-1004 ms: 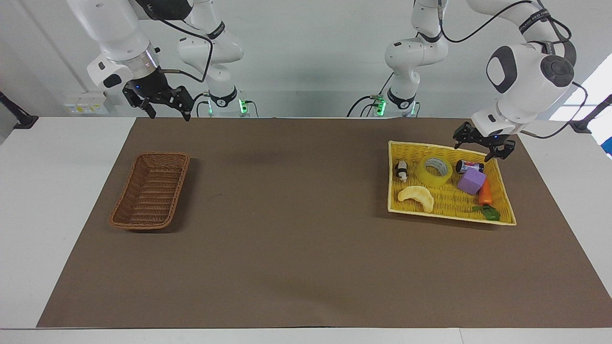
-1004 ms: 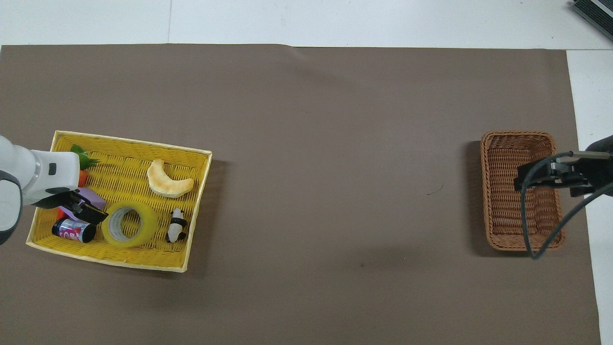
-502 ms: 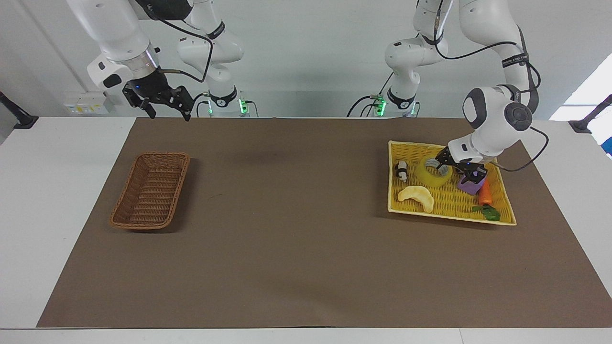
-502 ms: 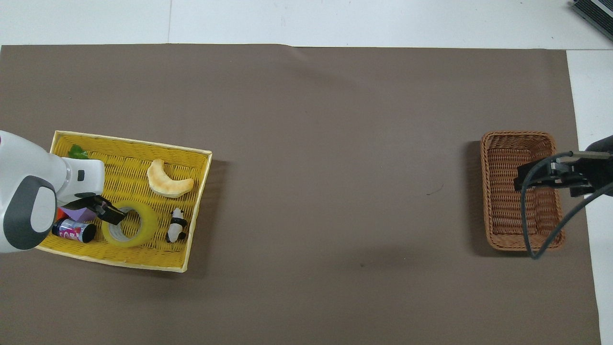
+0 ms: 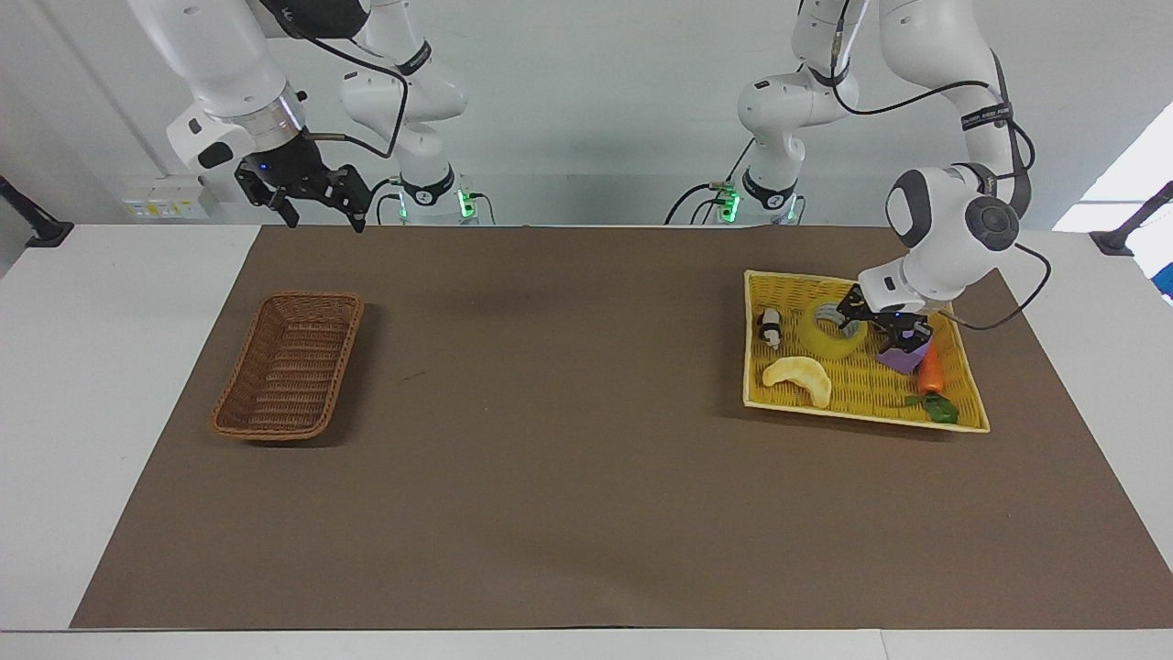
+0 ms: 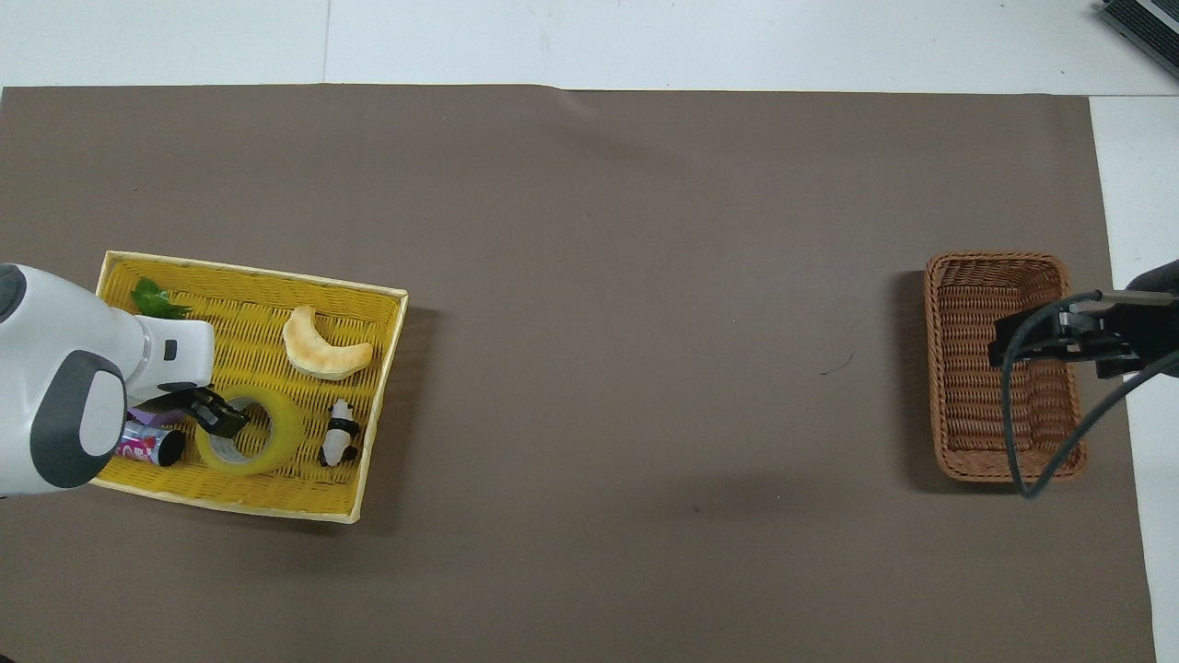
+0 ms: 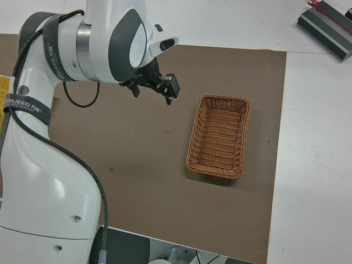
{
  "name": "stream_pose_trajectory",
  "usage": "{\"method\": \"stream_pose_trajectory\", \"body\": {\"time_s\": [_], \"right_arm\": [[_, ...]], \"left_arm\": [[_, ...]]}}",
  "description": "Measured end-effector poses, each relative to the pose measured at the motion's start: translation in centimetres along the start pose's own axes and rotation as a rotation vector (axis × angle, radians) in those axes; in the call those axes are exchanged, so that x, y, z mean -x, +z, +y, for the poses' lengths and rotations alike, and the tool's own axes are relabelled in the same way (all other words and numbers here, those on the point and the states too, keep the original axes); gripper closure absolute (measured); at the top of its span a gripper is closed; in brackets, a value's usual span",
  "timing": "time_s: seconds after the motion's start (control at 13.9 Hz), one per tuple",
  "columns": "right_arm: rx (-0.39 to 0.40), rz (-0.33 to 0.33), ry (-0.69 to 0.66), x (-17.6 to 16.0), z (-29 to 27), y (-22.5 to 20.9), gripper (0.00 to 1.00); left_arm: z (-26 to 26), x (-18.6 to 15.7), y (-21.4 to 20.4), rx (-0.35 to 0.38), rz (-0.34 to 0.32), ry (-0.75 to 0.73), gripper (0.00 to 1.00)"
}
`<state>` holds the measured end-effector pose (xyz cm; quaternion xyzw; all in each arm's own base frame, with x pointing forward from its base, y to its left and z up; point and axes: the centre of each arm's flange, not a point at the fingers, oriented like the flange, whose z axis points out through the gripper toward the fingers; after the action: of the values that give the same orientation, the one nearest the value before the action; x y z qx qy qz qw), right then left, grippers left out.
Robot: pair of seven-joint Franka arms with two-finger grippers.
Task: Move tape to another basket
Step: 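Grasp the tape roll with the left gripper and lift it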
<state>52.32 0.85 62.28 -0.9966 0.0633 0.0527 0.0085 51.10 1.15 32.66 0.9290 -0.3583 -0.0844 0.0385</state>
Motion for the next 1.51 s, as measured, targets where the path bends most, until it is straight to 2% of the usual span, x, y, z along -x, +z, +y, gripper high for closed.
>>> {"method": "stream_pose_trajectory", "body": {"time_s": [0.07,0.36,0.65,1.15,1.51], "right_arm": [[0.000,0.000,0.000,0.0,0.0,0.0,0.00],[0.000,0.000,0.000,0.0,0.0,0.0,0.00],[0.000,0.000,0.000,0.0,0.0,0.0,0.00],[0.000,0.000,0.000,0.0,0.0,0.0,0.00],[0.000,0.000,0.000,0.0,0.0,0.0,0.00]], "left_arm": [[0.2,0.1,0.7,0.004,-0.004,0.002,0.28],[0.1,0.4,1.2,-0.005,0.005,0.001,0.77],[-0.3,0.3,0.3,-0.006,0.007,-0.003,0.78],[-3.1,-0.1,-9.4,-0.021,0.028,-0.048,0.78],[-3.9,0.3,-16.3,-0.053,0.076,-0.265,0.78]]}}
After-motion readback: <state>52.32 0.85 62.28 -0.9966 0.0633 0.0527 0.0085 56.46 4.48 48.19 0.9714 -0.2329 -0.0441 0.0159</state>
